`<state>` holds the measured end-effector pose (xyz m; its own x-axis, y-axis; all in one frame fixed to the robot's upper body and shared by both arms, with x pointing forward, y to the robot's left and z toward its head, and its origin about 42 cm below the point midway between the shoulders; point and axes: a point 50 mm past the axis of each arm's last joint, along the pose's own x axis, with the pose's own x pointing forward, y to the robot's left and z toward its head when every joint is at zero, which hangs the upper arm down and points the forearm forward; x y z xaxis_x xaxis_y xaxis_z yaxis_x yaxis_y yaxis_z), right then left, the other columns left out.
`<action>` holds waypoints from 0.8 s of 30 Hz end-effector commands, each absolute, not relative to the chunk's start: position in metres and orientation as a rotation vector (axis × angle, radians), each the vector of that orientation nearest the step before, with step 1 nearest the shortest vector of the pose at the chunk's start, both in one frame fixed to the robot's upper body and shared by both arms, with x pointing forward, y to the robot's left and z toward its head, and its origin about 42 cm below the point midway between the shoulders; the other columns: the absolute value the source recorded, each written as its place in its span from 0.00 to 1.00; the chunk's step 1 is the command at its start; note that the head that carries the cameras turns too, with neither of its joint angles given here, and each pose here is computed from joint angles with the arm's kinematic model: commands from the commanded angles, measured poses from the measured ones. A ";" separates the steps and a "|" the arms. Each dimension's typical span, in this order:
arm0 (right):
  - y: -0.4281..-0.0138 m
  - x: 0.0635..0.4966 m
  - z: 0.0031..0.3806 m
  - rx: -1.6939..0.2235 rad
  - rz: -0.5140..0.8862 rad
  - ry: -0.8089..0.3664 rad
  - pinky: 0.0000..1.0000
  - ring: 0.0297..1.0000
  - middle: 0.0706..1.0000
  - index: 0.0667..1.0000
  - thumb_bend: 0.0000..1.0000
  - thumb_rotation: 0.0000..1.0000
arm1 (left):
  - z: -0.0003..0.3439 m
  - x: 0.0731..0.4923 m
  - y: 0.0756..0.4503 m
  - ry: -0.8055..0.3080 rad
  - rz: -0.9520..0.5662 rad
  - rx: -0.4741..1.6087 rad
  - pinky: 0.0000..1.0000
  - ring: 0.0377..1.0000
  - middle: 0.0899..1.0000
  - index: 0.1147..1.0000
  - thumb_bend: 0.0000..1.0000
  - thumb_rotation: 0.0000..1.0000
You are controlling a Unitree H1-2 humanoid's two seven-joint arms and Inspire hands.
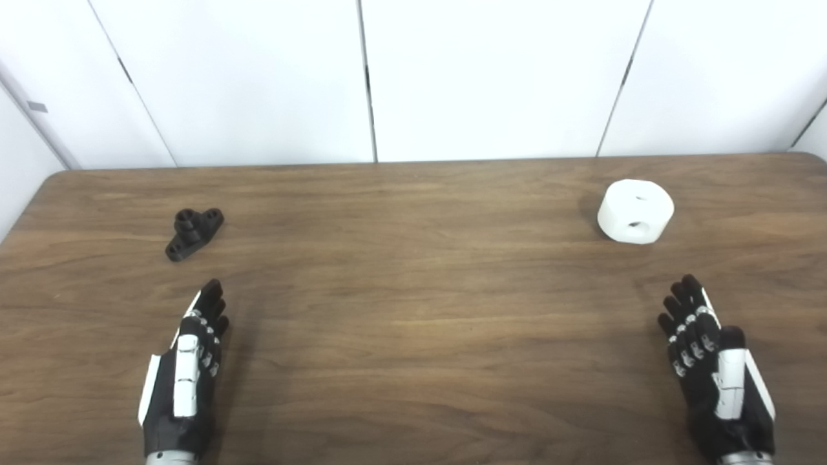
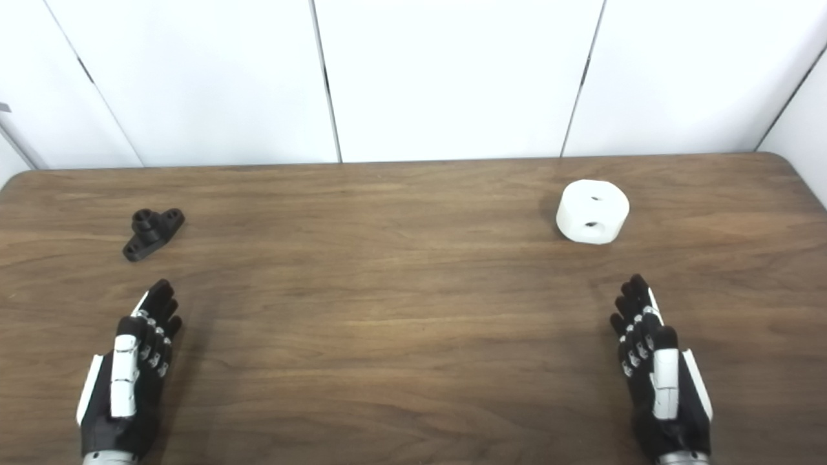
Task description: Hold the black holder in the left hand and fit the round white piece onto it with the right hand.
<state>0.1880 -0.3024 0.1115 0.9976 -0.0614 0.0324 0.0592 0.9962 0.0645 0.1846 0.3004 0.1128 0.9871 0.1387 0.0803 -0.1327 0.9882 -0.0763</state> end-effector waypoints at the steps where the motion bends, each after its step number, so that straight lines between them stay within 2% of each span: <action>1: -0.306 0.187 0.109 0.055 -0.044 -0.012 1.00 1.00 1.00 1.00 0.68 1.00 | 0.120 0.189 0.296 -0.148 0.129 -0.069 1.00 1.00 0.98 0.93 0.53 0.91; 13: -0.307 0.187 0.108 0.047 -0.041 -0.009 1.00 1.00 1.00 1.00 0.68 1.00 | 0.122 0.187 0.293 -0.132 0.126 -0.045 1.00 1.00 0.98 0.93 0.50 0.95; 24: -0.318 0.184 0.105 0.026 -0.022 -0.009 1.00 1.00 1.00 1.00 0.65 1.00 | 0.114 0.183 0.279 -0.115 0.115 -0.049 1.00 1.00 0.99 0.91 0.51 0.91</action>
